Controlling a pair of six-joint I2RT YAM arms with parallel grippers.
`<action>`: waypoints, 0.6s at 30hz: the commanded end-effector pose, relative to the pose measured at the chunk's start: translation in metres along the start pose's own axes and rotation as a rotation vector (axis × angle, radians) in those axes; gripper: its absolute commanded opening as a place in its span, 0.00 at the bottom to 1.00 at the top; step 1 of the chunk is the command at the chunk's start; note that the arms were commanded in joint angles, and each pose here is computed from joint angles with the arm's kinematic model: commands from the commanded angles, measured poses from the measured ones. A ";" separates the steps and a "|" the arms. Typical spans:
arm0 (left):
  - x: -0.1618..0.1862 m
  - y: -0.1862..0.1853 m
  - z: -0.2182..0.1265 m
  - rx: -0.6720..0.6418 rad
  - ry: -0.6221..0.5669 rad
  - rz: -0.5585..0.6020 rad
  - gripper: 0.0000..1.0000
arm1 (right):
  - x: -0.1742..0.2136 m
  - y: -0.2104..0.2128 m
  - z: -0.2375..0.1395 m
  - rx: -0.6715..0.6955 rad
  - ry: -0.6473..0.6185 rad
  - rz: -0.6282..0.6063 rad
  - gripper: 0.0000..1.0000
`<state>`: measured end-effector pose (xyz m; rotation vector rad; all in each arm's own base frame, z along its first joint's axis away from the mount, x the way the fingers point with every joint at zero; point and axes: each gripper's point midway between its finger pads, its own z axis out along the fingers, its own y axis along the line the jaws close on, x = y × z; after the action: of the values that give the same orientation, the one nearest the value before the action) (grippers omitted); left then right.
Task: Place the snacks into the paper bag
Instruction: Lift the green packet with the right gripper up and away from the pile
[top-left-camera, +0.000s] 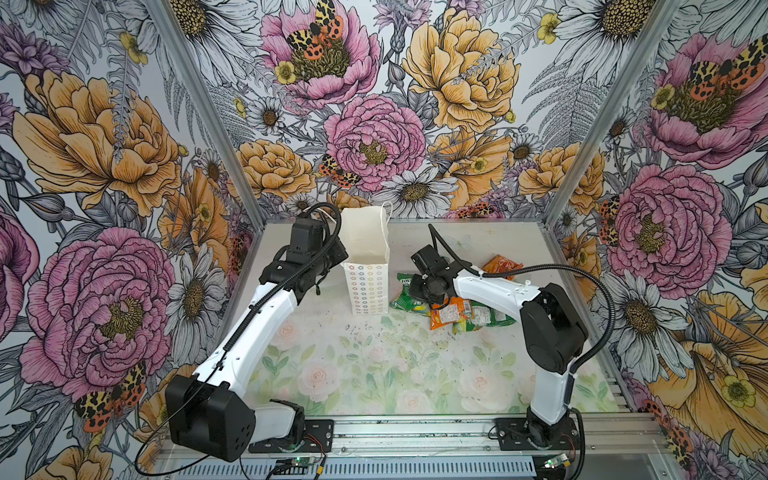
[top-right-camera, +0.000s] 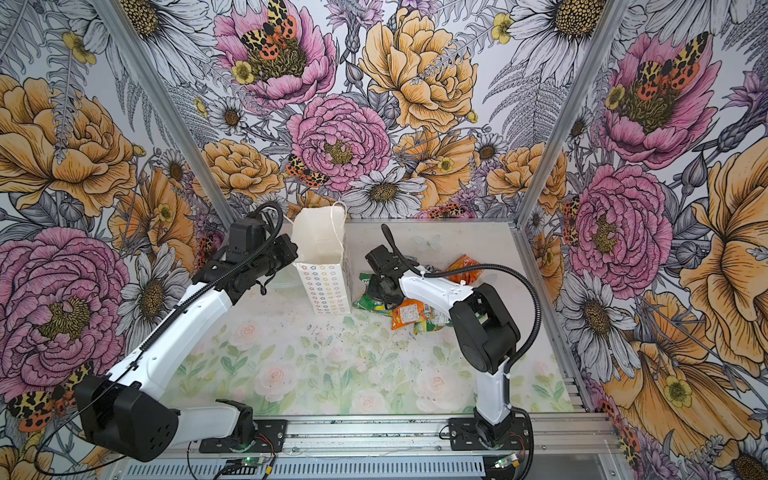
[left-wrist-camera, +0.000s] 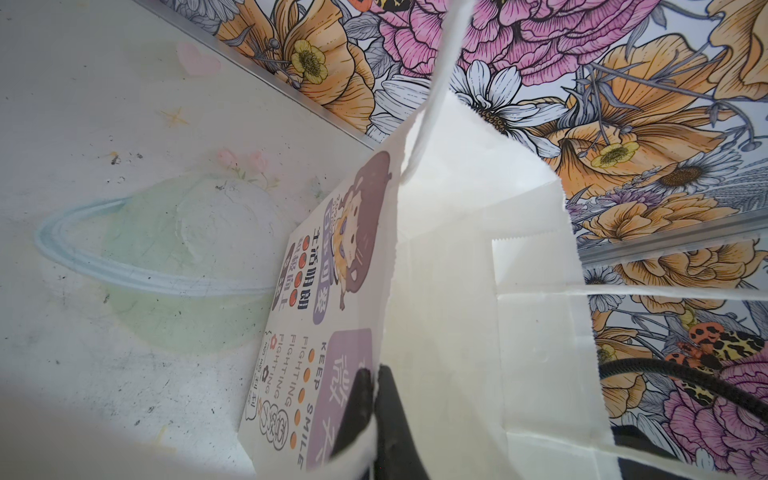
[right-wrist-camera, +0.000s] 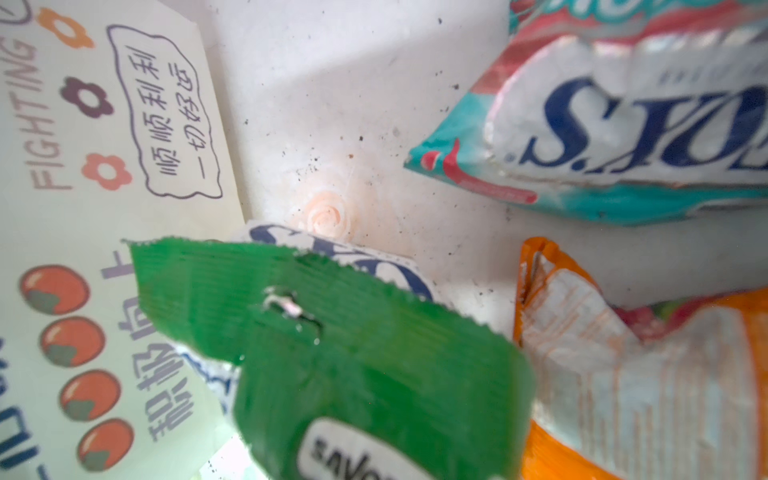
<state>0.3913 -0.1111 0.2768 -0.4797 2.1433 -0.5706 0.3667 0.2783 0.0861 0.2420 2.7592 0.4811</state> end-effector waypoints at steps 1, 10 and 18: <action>0.000 -0.009 -0.002 0.045 -0.007 -0.008 0.00 | -0.024 0.011 -0.042 -0.036 -0.126 -0.064 0.00; 0.000 -0.008 -0.005 0.047 -0.011 -0.015 0.00 | -0.048 0.019 -0.093 -0.092 -0.234 -0.158 0.00; 0.000 -0.009 -0.006 0.059 -0.014 -0.014 0.00 | -0.068 0.029 -0.141 -0.110 -0.337 -0.242 0.00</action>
<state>0.3908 -0.1111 0.2722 -0.4805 2.1473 -0.5705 0.3758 0.2519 0.1841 0.0223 2.5311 0.4698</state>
